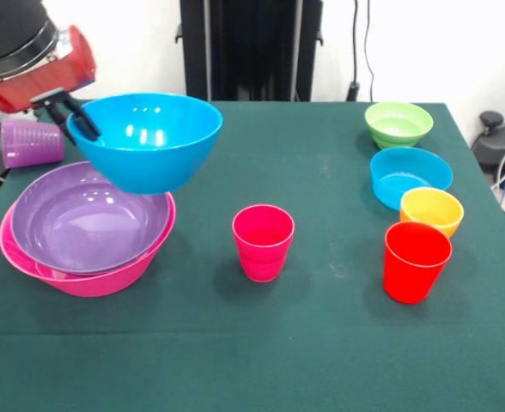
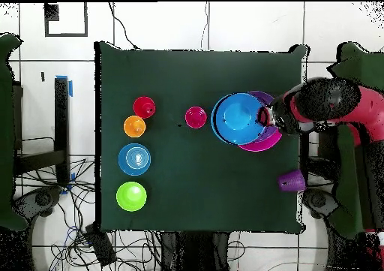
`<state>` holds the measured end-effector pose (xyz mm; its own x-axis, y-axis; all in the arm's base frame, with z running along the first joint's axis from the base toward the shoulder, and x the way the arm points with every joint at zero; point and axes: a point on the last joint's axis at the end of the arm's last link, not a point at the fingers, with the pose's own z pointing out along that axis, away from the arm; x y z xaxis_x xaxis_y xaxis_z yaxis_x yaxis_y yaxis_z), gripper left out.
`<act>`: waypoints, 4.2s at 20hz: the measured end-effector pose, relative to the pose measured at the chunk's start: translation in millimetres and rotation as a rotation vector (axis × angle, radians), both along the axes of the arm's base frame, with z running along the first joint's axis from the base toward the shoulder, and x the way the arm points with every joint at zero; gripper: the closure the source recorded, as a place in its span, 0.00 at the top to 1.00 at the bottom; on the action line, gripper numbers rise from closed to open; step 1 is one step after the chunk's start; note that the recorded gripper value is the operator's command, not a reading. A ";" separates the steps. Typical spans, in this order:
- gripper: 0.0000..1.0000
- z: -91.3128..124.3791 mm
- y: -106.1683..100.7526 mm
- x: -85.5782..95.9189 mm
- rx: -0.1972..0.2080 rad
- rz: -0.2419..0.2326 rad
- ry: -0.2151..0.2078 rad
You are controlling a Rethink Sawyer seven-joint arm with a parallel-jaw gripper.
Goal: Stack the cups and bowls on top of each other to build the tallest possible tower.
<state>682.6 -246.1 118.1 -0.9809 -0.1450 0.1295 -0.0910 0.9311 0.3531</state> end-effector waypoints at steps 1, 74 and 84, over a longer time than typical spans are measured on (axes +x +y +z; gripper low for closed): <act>0.00 -1.4 -2.0 -0.3 -0.002 0.001 -0.001; 0.00 -50.6 -97.8 7.1 -0.017 0.099 -0.062; 0.00 -56.8 -104.2 -1.0 -0.027 0.092 -0.040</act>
